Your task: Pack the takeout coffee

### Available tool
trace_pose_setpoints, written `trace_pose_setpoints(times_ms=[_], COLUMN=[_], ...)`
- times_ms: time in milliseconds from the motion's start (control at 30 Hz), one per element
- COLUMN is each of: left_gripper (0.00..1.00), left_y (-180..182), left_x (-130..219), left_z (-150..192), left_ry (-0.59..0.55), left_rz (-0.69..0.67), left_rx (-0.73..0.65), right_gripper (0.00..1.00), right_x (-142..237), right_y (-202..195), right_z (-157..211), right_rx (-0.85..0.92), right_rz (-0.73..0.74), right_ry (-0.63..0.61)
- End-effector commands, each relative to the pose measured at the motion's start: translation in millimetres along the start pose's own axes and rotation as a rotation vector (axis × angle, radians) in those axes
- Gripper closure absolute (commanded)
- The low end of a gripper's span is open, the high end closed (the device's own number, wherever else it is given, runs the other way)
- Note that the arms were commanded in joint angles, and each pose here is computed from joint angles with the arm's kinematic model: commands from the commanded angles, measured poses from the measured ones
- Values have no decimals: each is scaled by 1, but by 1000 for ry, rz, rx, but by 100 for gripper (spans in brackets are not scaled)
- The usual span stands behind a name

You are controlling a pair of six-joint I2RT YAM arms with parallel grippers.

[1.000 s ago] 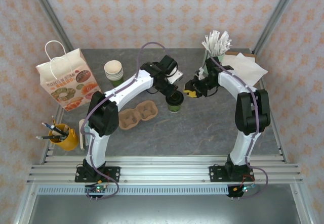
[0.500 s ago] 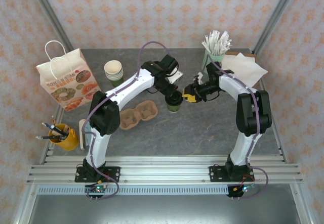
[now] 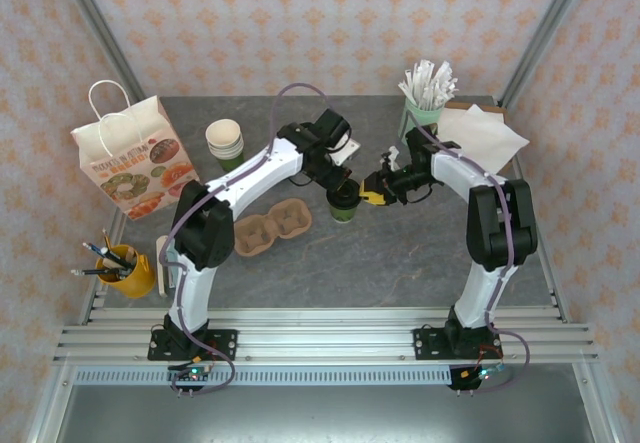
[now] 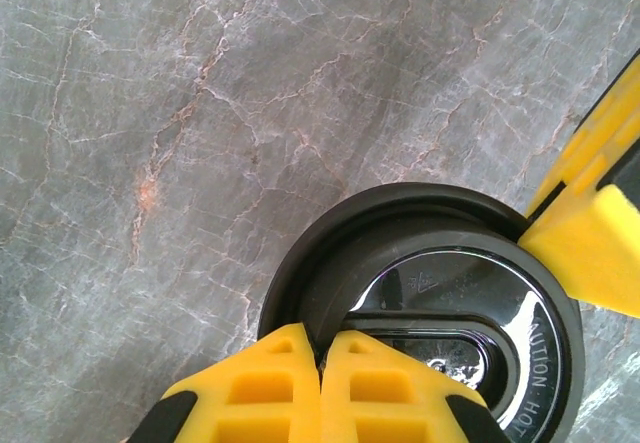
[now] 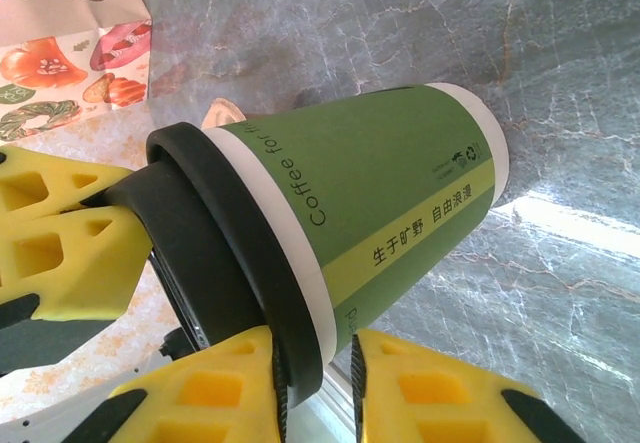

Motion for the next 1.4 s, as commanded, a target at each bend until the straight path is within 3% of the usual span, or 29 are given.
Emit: trace_pose_setpoints(times_ms=[0,167,267,400,600,767,967,1367], left_gripper=[100,100,100,100,100,100,100,100], left_y=[0,5,16,40,36,30,22,23], left_x=[-53,-62,-51,-24,-2,6,11,1], left_z=[61,84,72,43,30,29,16,25], left_ry=[205,264,240,162,110,100,65,100], left_rz=[23,2,-44,-183,-239,-303,-262,-275], left_rx=[88,101,132,279,503,519,522,516], right_gripper=[79,78,74,68,65,64,64,65], right_x=[-25,-19,-13,6,11,9,-1,-19], right_y=[-89,-103,-56,12,42,45,33,6], right_z=[42,48,26,2,-11,-18,-17,5], right_rx=[-183,-184,-117,36,80,77,47,10], right_rz=[377,467,307,105,-38,-62,-54,-18], right_ry=[117,120,63,-36,-100,-118,-70,31])
Point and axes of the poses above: each hand's point on the last joint's axis, 136 mm out from that joint toward the fingers, its own x axis back along the fingers, its own y axis along the line the jaws close on, z = x × y, the point moved 3 cm from there along x, back along the fingers
